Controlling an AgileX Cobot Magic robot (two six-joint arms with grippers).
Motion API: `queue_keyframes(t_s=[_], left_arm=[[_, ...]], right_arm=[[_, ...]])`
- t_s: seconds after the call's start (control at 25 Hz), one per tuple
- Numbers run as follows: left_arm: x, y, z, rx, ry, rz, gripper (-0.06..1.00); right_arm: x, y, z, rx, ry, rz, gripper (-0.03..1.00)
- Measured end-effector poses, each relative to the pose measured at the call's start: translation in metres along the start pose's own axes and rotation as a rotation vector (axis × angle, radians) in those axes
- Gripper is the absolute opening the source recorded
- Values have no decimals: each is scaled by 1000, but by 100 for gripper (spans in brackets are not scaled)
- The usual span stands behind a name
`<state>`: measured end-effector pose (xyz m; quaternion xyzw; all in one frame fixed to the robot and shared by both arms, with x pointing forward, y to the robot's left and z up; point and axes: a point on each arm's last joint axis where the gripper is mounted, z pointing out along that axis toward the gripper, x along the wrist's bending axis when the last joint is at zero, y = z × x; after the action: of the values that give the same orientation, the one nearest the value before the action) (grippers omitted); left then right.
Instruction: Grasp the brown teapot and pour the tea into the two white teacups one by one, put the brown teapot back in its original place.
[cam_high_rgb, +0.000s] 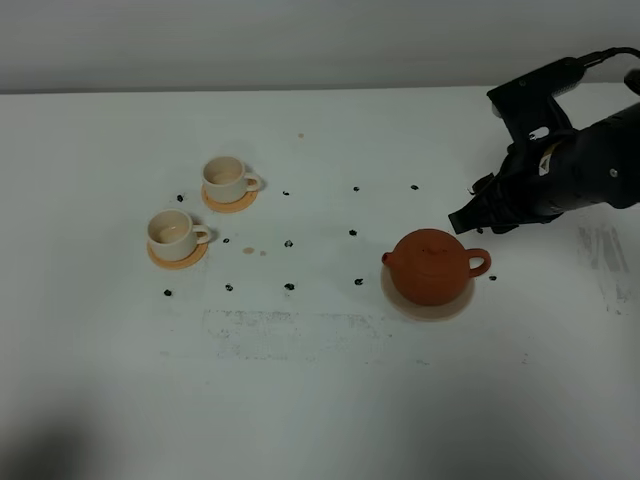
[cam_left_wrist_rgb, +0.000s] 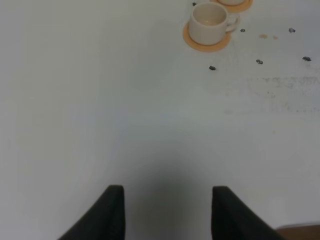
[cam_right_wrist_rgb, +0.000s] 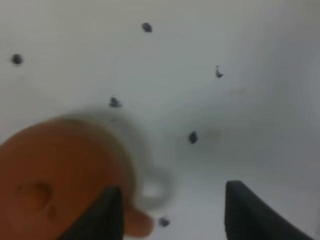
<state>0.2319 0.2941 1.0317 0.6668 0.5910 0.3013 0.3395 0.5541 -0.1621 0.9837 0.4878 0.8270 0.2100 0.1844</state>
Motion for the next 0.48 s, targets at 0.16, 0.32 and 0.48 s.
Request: queue_keyframes(t_s=[0.16,0.32,0.48], left_arm=[[0,0,0,0,0,0,43],[0,0,0,0,0,0,43],[0,0,0,0,0,0,43]], right_arm=[[-14,0,21,37,-35,23,47],[-26,-3,36,56,-51,54,47],[-29,-5,40,63,-52,72,47]])
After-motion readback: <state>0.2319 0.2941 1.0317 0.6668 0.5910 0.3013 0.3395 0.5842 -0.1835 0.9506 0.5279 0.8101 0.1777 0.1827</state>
